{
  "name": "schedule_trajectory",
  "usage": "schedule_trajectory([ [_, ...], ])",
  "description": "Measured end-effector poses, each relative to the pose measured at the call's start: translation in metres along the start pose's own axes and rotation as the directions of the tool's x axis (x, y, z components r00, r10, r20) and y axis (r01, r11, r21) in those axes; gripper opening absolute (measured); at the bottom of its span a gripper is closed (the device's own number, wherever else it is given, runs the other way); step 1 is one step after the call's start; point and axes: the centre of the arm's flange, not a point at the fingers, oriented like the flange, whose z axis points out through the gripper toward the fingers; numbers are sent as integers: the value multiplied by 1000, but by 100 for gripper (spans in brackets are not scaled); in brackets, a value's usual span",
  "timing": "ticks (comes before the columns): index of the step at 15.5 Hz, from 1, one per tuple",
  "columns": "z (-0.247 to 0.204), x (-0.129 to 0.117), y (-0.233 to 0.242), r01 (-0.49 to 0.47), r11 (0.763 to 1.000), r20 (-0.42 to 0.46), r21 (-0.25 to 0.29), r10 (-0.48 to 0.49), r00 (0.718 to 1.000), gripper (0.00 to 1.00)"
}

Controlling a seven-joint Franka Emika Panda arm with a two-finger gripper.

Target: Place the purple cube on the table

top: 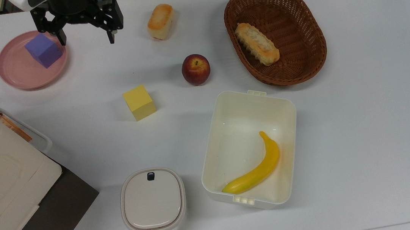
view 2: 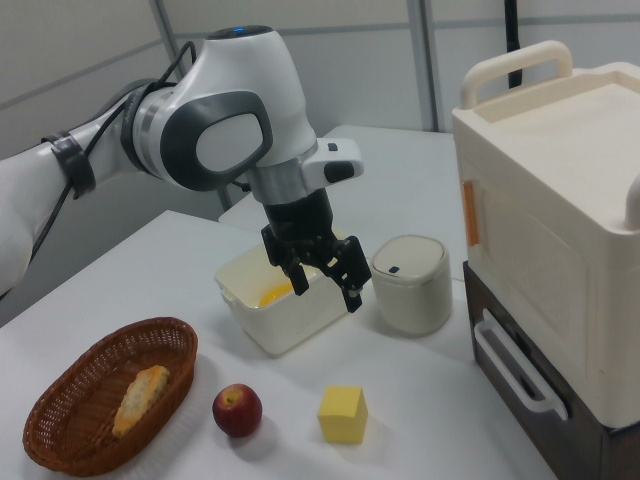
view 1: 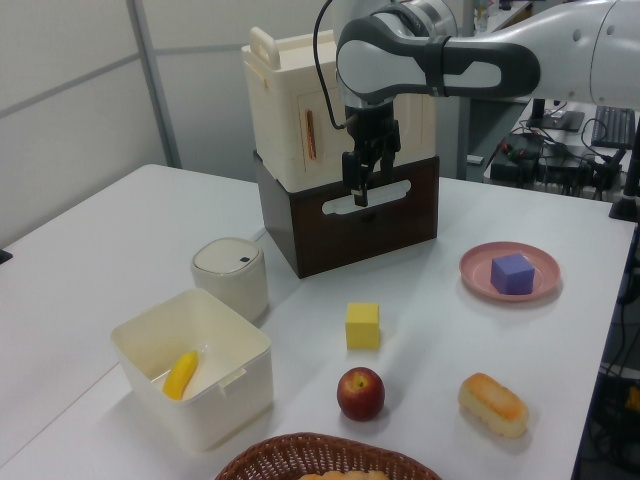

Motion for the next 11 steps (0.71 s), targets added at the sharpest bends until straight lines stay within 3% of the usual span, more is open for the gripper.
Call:
schedule_trajectory([
  [11, -12, -6, 6, -14, 1000, -20, 11, 14, 1000, 100],
])
